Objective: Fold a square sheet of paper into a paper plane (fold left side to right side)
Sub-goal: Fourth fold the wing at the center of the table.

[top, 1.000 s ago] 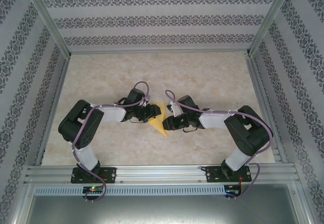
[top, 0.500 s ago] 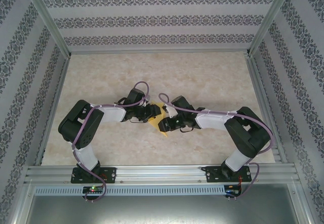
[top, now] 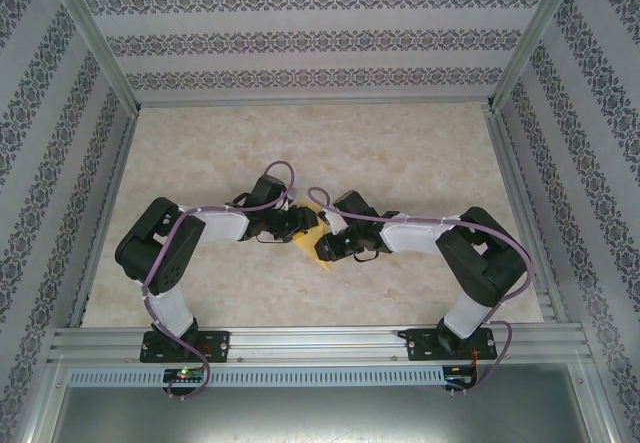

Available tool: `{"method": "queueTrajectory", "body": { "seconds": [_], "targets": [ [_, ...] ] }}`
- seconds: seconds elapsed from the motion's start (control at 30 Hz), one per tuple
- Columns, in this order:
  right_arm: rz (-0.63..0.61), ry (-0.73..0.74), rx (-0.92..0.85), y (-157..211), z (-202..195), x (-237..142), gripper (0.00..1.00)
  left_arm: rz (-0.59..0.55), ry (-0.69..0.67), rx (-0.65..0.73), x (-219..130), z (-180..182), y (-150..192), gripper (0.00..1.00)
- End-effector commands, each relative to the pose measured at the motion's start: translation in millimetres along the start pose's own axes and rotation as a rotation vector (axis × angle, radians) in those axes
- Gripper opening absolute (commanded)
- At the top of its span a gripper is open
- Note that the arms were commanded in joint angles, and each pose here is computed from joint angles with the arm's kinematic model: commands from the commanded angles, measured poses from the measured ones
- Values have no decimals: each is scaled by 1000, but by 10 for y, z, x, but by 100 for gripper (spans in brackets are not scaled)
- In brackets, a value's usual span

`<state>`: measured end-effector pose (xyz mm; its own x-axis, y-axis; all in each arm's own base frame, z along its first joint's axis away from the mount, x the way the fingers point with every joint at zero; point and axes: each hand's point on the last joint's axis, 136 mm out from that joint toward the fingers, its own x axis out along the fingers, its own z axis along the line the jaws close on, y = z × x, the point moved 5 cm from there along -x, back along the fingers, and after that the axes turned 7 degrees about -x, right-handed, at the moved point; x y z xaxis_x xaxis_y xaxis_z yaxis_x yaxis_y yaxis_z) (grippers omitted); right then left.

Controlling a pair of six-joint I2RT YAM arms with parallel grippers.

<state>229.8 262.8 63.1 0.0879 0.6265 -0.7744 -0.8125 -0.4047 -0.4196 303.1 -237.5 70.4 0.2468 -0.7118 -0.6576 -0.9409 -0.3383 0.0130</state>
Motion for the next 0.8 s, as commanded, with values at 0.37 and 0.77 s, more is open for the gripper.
{"method": "queueTrajectory", "body": {
  "seconds": [0.37, 0.77],
  "targets": [
    [-19, -88, 20, -42, 27, 7, 0, -8, -17, 20, 21, 26, 33, 50],
    [3, -98, 45, 25, -35, 48, 1, 0, -38, 13, 74, 78, 21, 50]
  ]
}}
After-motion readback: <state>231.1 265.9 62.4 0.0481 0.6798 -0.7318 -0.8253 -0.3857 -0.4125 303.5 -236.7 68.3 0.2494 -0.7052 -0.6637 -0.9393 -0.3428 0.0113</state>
